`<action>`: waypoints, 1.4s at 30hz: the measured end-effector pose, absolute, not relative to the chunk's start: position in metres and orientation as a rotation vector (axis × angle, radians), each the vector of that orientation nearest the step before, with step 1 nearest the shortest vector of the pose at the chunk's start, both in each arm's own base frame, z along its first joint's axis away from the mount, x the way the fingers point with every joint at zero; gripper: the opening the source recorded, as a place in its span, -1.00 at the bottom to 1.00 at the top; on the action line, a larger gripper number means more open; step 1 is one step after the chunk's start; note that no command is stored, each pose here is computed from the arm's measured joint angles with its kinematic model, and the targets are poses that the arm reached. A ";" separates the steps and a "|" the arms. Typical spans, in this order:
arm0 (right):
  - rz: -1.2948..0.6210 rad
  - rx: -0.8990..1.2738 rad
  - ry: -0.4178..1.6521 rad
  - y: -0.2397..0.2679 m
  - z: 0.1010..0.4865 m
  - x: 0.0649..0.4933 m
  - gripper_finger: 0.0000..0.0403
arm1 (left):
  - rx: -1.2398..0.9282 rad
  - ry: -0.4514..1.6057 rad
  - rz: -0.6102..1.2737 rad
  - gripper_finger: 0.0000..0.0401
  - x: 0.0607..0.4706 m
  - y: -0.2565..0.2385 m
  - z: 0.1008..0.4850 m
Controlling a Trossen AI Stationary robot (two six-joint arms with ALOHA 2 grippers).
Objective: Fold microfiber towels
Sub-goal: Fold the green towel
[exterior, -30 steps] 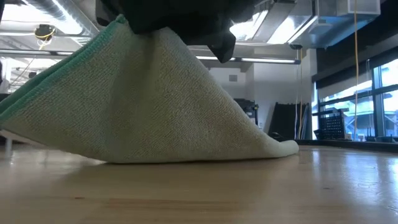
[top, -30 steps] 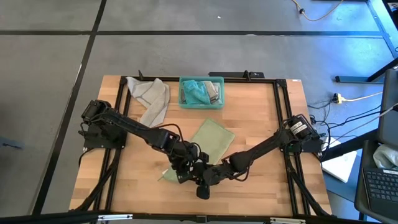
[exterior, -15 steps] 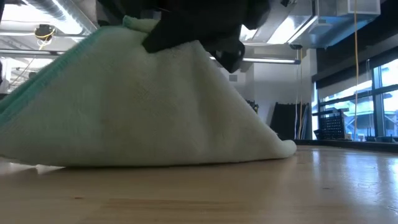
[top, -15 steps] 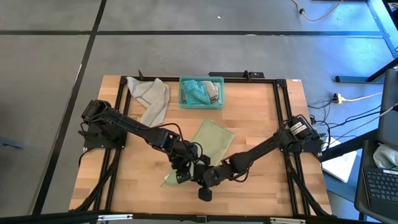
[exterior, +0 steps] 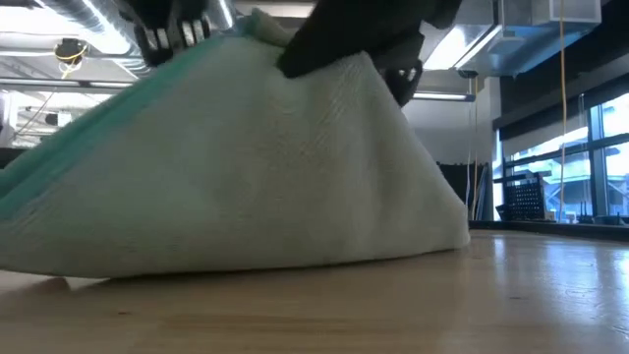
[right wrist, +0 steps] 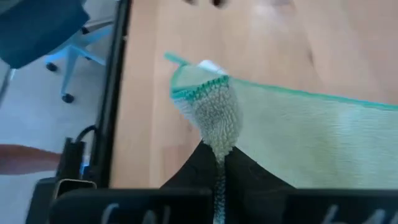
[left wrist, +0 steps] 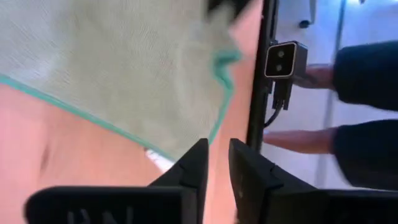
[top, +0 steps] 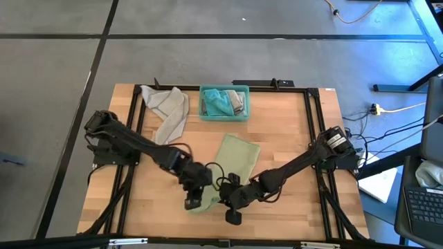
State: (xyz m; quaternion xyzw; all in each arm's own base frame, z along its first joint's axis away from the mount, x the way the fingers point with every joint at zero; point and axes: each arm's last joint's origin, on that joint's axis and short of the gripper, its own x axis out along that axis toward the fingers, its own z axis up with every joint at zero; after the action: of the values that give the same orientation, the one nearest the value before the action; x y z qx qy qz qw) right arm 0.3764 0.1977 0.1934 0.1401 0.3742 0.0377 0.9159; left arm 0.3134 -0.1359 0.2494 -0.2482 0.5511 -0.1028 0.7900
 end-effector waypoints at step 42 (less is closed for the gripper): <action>0.025 0.275 0.772 0.182 0.204 0.376 -0.95 | -0.415 0.858 0.264 0.20 0.279 -0.237 0.206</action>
State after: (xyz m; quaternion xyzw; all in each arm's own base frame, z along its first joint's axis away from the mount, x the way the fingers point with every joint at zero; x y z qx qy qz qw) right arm 0.3762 0.1825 0.2039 0.1337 0.3752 0.0122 0.9172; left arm 0.2794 -0.2374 0.2058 -0.1991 0.4117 0.1266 0.8803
